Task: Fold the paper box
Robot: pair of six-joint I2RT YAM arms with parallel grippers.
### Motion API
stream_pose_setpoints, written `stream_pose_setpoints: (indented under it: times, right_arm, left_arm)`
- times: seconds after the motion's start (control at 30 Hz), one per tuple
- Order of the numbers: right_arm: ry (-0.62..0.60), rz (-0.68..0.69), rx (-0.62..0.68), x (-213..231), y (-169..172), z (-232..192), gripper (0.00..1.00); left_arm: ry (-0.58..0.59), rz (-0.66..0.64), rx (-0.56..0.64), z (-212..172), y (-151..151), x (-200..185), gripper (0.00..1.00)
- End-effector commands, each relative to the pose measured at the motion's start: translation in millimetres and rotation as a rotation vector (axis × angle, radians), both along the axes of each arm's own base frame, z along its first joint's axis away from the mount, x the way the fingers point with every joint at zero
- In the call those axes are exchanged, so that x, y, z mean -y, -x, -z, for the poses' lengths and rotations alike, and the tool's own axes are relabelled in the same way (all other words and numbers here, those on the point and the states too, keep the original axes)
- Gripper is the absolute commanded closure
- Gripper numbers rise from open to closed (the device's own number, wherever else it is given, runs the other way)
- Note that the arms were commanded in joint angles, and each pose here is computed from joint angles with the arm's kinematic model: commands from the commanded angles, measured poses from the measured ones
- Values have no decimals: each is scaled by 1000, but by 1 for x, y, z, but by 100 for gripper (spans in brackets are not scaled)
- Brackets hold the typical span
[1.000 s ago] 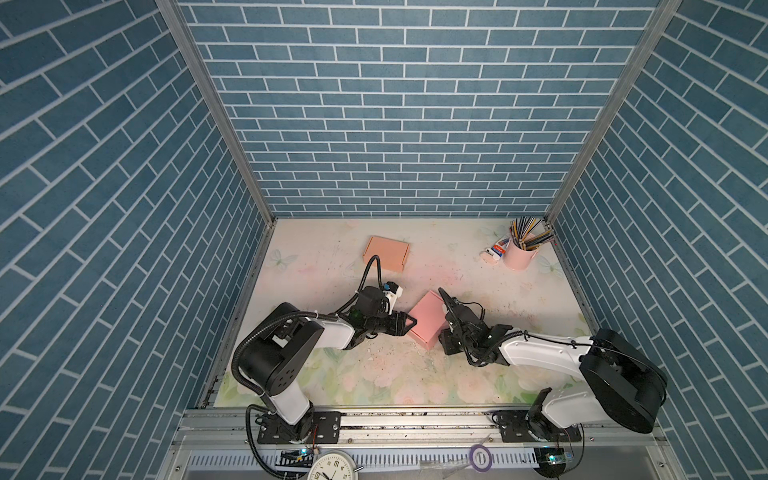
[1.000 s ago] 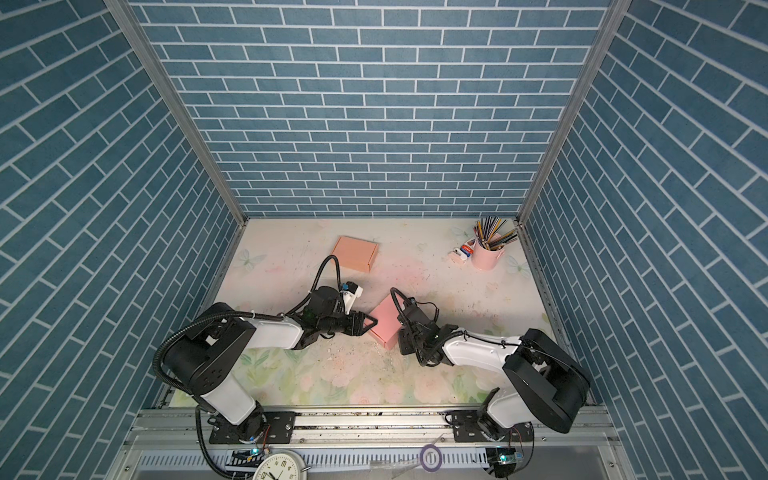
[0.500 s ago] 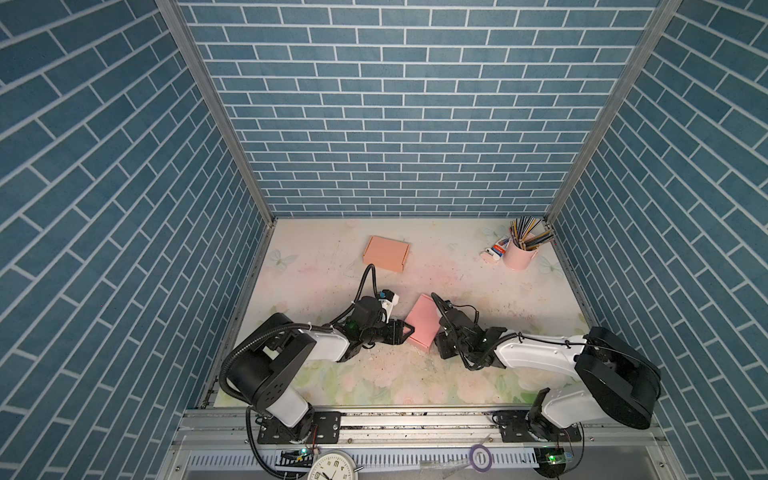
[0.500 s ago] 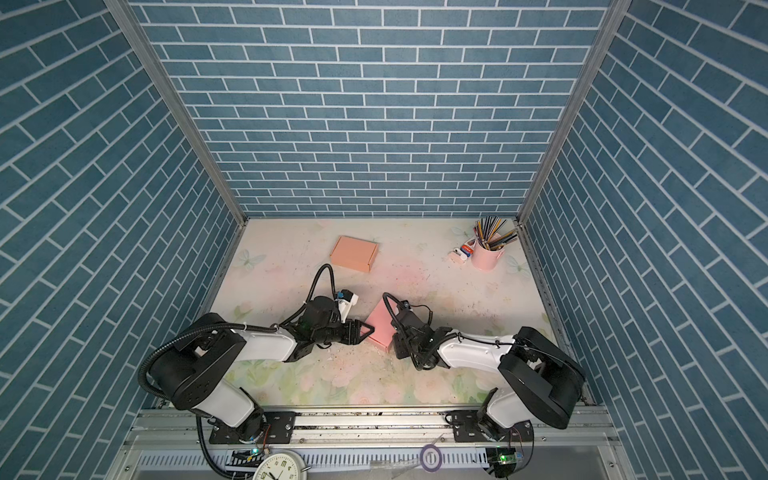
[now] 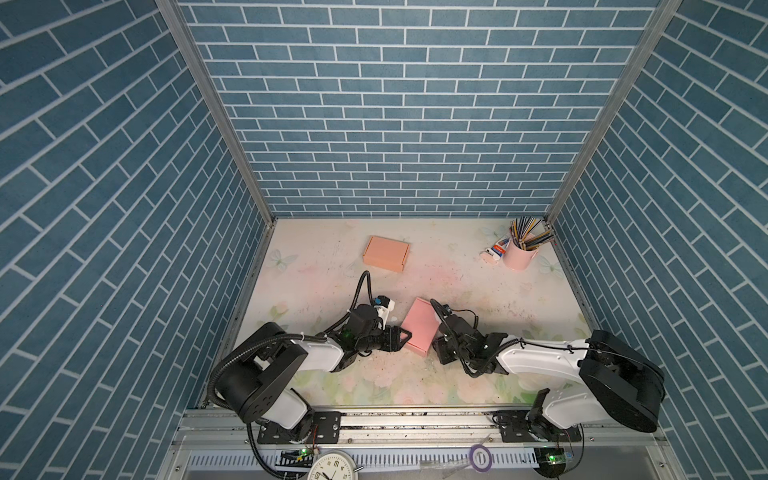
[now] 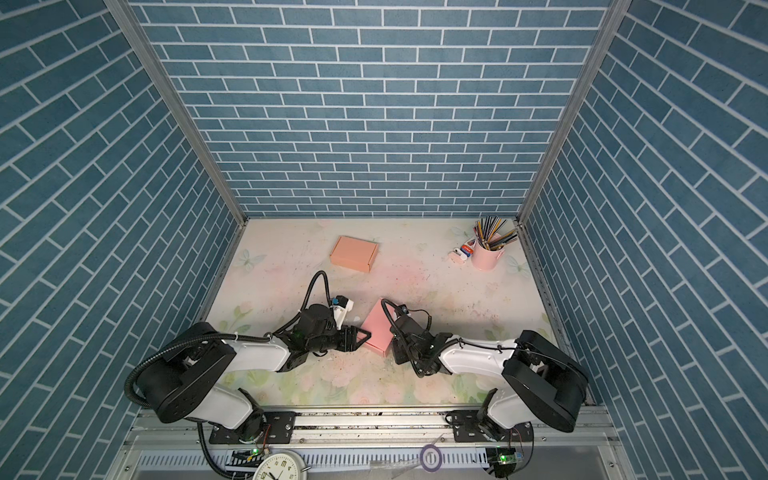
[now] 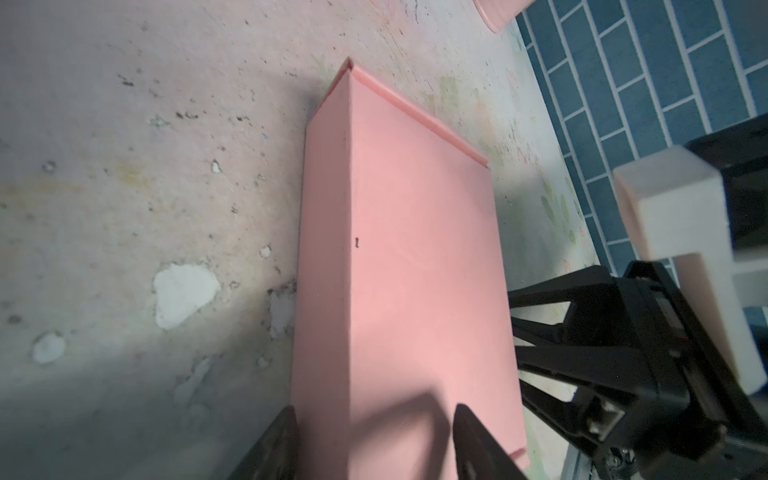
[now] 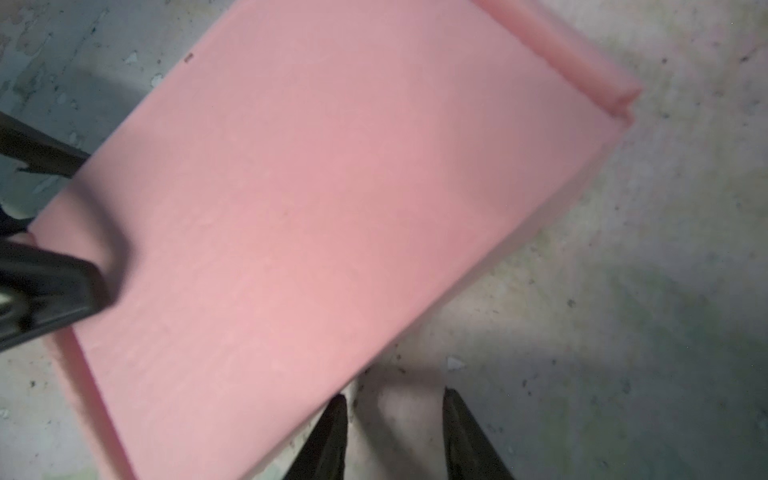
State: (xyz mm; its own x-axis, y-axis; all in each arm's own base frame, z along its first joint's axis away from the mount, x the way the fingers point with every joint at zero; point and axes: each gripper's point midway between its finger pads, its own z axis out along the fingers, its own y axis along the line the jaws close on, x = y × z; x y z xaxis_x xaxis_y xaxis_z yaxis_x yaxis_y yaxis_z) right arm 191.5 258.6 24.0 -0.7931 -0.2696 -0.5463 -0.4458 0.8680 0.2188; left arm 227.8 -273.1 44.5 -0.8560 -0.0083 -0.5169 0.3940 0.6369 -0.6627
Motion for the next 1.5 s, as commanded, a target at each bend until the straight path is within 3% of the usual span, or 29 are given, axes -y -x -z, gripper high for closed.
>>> stream_pose_setpoints:
  times: [0.0, 0.47, 0.83, 1.07, 1.47]
  right_arm:
    - [-74, 17, 1, -5, 4, -10, 60]
    - [-125, 29, 28, 7, 12, -33, 57]
    - [-275, 2, 95, 8, -16, -79, 48]
    - [-249, -4, 118, 9, -43, -93, 45]
    - [-216, -8, 110, 9, -79, -95, 42]
  left_arm:
    - [35, 37, -2, -7, 11, 5, 38]
    - [-85, -68, 102, -33, 11, -31, 29]
    - [-84, 101, 110, -43, 65, -7, 22]
    - [-72, 162, 80, -32, 89, 6, 21]
    - [-46, 190, 77, -30, 97, 20, 20]
